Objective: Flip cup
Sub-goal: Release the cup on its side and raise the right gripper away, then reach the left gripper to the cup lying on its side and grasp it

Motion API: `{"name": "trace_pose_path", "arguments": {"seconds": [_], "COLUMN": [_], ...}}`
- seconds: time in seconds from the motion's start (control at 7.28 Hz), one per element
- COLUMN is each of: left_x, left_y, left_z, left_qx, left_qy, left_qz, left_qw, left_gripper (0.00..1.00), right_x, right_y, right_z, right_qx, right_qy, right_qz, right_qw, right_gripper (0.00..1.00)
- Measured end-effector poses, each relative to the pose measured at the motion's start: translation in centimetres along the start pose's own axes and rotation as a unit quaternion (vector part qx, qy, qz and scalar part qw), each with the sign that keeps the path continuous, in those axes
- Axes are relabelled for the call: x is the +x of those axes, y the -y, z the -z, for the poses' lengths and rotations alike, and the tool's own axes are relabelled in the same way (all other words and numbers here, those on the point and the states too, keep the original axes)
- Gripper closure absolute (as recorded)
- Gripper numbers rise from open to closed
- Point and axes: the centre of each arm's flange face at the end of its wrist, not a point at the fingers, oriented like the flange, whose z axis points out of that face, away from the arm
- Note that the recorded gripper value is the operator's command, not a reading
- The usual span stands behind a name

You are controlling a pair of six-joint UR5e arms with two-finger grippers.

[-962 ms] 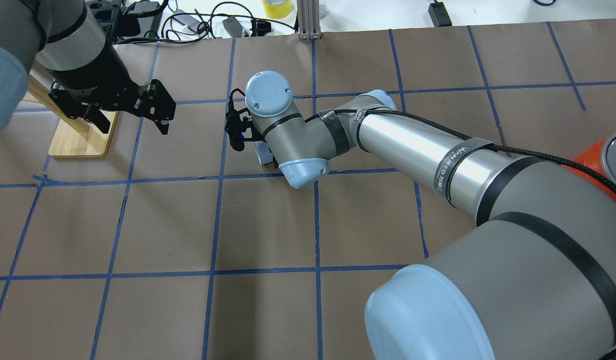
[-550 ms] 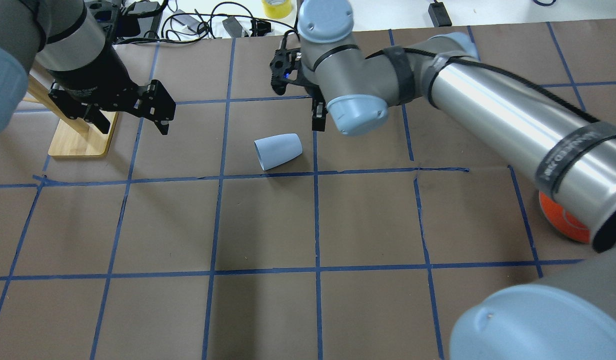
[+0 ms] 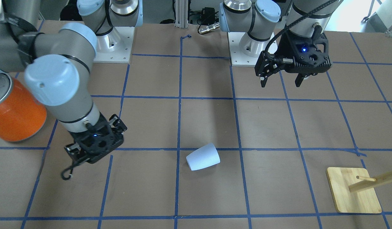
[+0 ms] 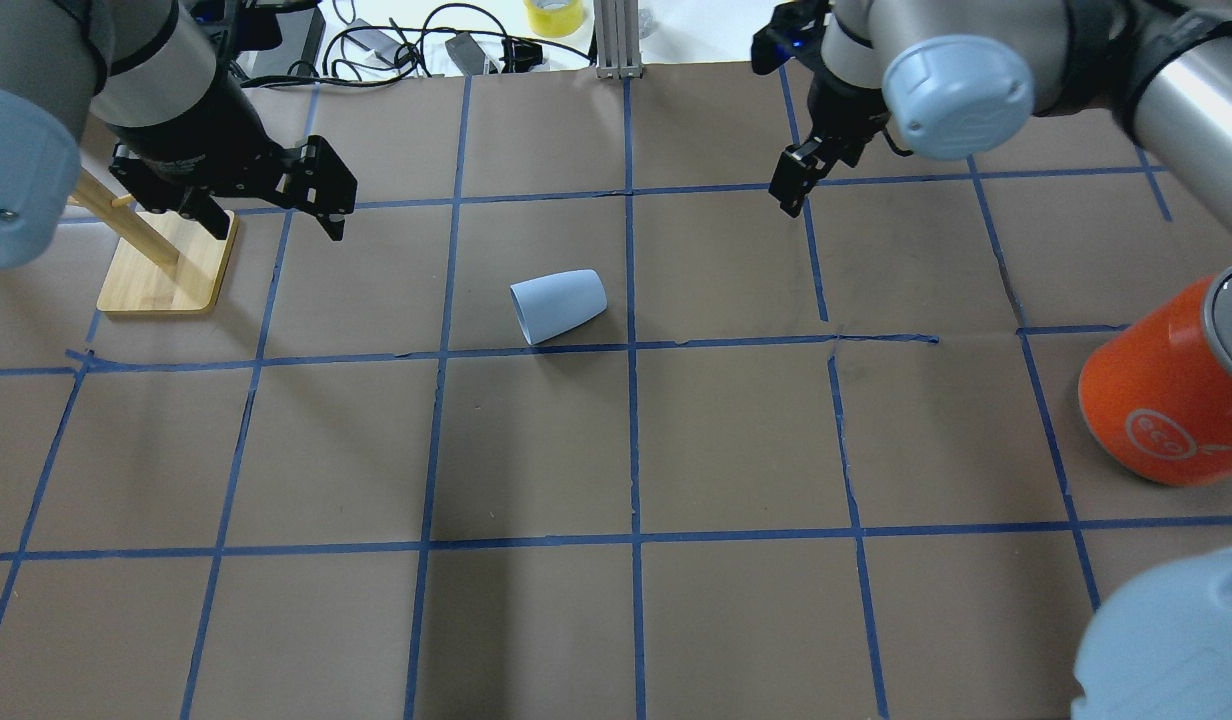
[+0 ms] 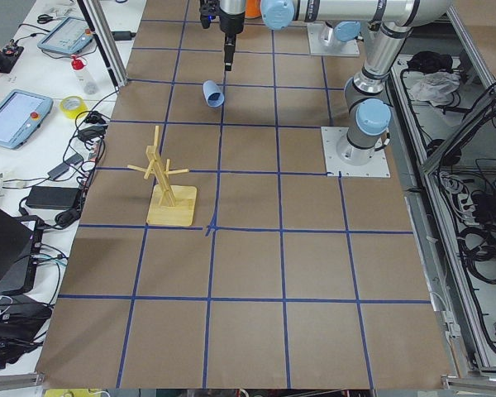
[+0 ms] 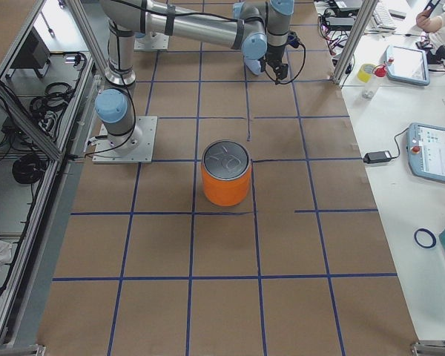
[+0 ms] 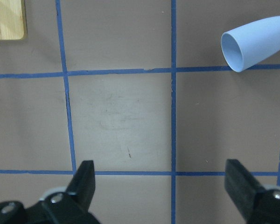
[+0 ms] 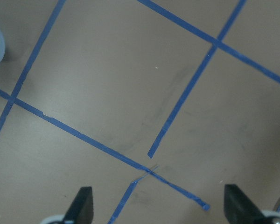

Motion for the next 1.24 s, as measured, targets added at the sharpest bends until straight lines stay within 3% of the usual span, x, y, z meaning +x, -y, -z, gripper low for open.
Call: {"name": "trace_pose_path", "arguments": {"seconds": [0.27, 0.41, 0.82, 0.96, 1.24], "left_x": [0.5, 1.0, 2.5, 2.7, 3.5], "left_y": [2.3, 2.8, 3.0, 3.4, 4.6], "left_z": [-4.7, -7.7, -16.5, -18.1, -21.0], "left_qx": [-0.005, -0.020, -0.096, -0.105, -0.097], "left_qy": [-0.022, -0.041, -0.105, -0.115, -0.156], "left_qz": [0.012, 0.023, 0.052, 0.057, 0.069], "left_qw": [0.9997, 0.9987, 0.9886, 0.9861, 0.9806], "left_gripper": [0.00, 0.00, 0.00, 0.00, 0.00], "right_x": [-0.9, -1.1, -1.2, -1.5, -2.3], "right_y": [-3.1, -3.9, -4.5, -4.9, -6.7], "right_z": [4.9, 5.4, 5.9, 6.3, 7.2], "right_qx": [0.010, 0.000, -0.003, -0.003, -0.027], "right_qy": [-0.003, -0.005, -0.013, -0.013, -0.009], "right_qz": [-0.146, -0.175, -0.224, -0.229, -0.232], "right_qw": [0.9893, 0.9845, 0.9746, 0.9734, 0.9724], "right_gripper": [0.00, 0.00, 0.00, 0.00, 0.00]}}
